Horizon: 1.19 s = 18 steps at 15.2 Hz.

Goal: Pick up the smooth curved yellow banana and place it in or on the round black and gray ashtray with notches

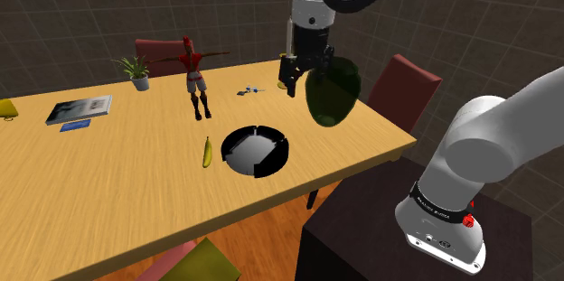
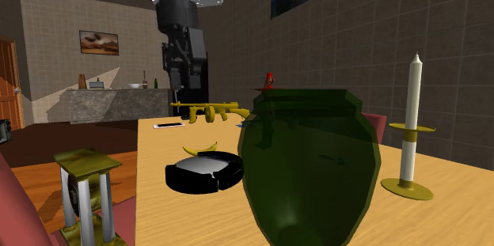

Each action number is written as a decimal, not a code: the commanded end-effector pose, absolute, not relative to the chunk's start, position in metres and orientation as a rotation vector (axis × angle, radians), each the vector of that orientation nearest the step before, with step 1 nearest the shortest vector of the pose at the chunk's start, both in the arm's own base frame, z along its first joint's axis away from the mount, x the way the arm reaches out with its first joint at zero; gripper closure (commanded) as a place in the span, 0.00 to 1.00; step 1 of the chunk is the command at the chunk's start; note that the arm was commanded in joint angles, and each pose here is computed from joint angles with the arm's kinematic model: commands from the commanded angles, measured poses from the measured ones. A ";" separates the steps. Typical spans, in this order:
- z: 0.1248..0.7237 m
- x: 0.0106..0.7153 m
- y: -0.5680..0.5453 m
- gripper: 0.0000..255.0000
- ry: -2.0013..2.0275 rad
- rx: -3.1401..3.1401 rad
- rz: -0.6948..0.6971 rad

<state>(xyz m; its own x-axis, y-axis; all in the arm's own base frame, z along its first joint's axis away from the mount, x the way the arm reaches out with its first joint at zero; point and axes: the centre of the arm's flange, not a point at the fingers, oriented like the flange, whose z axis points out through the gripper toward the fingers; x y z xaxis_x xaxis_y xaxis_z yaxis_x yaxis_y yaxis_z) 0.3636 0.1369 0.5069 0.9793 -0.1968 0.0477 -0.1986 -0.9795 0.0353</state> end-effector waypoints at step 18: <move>0.369 0.503 0.278 0.00 -0.879 3.081 0.005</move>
